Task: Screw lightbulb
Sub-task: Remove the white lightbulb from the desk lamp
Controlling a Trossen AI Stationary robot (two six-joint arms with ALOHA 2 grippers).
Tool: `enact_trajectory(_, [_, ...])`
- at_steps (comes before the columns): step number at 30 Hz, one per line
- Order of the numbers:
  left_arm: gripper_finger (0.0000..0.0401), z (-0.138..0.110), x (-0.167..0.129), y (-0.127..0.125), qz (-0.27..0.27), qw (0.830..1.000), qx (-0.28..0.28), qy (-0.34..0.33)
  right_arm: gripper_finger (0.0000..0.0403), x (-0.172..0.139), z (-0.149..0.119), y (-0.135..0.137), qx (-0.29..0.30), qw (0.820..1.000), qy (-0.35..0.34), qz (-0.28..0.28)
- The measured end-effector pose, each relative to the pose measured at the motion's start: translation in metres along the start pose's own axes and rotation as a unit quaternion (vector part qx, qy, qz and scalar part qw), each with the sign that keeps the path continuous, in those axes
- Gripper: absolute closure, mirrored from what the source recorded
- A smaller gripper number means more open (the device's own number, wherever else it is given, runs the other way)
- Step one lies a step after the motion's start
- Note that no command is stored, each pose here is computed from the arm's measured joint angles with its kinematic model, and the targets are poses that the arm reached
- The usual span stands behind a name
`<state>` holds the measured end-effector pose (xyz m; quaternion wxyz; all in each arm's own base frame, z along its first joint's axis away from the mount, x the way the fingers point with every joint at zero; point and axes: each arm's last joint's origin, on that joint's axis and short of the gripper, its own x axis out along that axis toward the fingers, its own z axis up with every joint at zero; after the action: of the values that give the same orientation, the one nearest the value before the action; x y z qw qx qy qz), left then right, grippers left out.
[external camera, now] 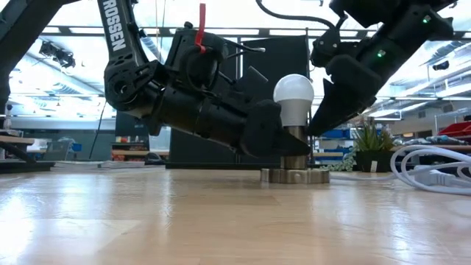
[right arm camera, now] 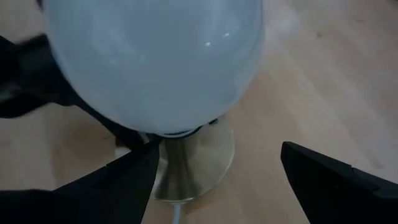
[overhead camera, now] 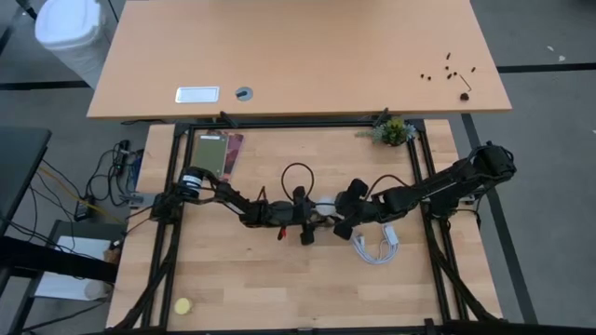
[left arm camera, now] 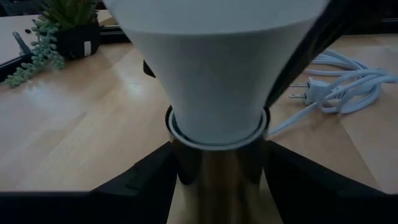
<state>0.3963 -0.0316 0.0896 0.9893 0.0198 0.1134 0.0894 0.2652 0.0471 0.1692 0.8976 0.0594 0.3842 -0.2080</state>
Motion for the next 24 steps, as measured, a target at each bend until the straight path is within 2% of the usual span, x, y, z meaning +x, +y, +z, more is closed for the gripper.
enact_trajectory(4, [0.0185,0.000,0.000,0.000,0.000,1.000,0.000,0.000,0.0057,0.000,0.000,0.001,0.018,1.000,0.008,0.017])
enact_trajectory(8, [0.0201,-0.001,0.000,0.000,0.001,1.000,-0.002,0.004,0.0057,-0.006,-0.001,0.002,0.029,0.998,0.049,0.022])
enact_trajectory(12, [0.0211,-0.001,-0.001,-0.004,0.002,1.000,-0.031,0.006,0.0057,-0.024,0.017,0.006,0.027,0.995,0.099,0.011])
enact_trajectory(19, [0.0211,-0.003,-0.003,-0.011,0.003,1.000,-0.029,0.011,0.0057,-0.054,0.062,0.015,0.048,0.992,0.105,0.054])
enact_trajectory(24, [0.0212,-0.004,-0.003,-0.013,0.003,0.999,-0.033,0.012,0.0057,-0.050,0.067,0.022,0.068,0.990,0.114,0.047])
